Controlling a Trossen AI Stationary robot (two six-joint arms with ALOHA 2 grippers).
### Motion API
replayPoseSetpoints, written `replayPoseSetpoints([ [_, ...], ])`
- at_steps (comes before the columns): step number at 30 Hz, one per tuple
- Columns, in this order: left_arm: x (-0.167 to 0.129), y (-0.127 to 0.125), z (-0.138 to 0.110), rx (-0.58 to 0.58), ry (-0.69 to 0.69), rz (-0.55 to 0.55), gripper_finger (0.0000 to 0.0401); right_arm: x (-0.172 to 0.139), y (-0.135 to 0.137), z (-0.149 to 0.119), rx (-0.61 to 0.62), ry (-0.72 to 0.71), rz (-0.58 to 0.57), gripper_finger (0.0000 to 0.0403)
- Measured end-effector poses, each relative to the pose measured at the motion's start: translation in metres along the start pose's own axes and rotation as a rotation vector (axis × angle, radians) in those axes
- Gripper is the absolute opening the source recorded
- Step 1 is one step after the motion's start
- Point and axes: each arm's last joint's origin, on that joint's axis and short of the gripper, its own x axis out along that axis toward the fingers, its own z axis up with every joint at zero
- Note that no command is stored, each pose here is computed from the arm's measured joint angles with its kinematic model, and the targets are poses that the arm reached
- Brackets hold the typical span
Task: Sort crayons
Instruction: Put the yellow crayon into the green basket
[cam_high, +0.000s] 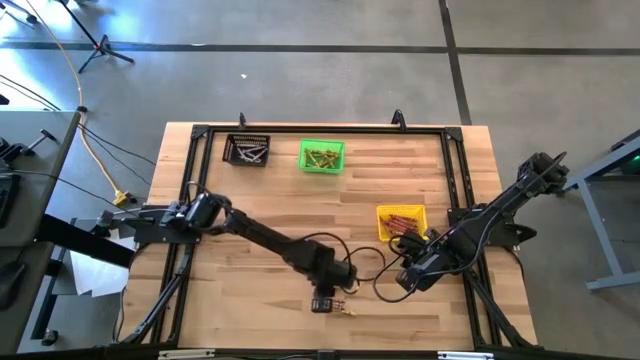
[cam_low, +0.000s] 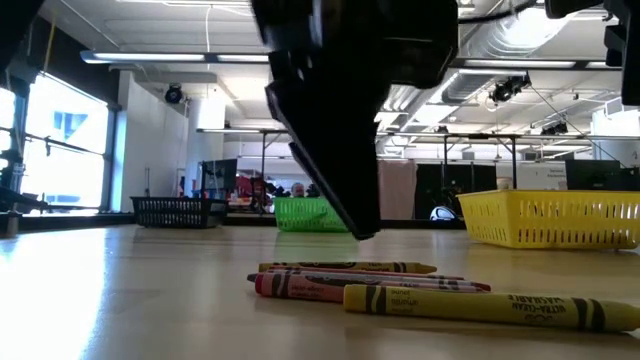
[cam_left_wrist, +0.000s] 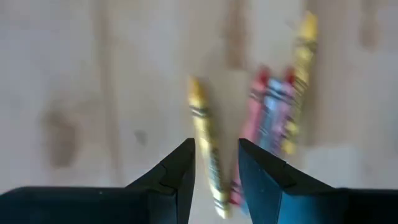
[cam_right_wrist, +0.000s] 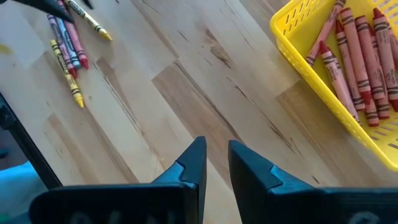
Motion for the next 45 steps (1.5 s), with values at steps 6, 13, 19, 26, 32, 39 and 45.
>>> replayPoseSetpoints([
  [6,0.001,-0.005,-0.001,-0.081,-0.046,0.104,0.0106,0.0,0.0,0.0,-0.003,0.0,0.0,0.0053],
  [13,0.001,-0.011,-0.004,-0.146,-0.046,0.098,0.0106,0.0,0.0,0.0,-0.001,0.0,0.0,0.0053],
  [19,0.006,-0.018,-0.007,-0.152,-0.057,0.133,0.0106,0.0,0.0,0.0,-0.001,0.0,0.0,0.0053],
  [26,0.013,-0.019,-0.009,-0.157,-0.054,0.17,0.0106,0.0,0.0,0.0,-0.001,-0.001,0.0,0.0053],
  [32,0.024,-0.017,-0.009,-0.166,-0.059,0.178,0.0106,0.0,0.0,0.0,0.0,-0.001,0.003,0.0053],
  [39,0.028,-0.014,-0.009,-0.175,-0.059,0.214,0.0053,0.0,0.001,0.0,0.001,-0.002,0.005,0.0053],
  [45,0.025,-0.006,-0.006,-0.195,-0.053,0.202,0.001,0.0,0.001,0.0,0.003,-0.004,0.013,0.0053],
])
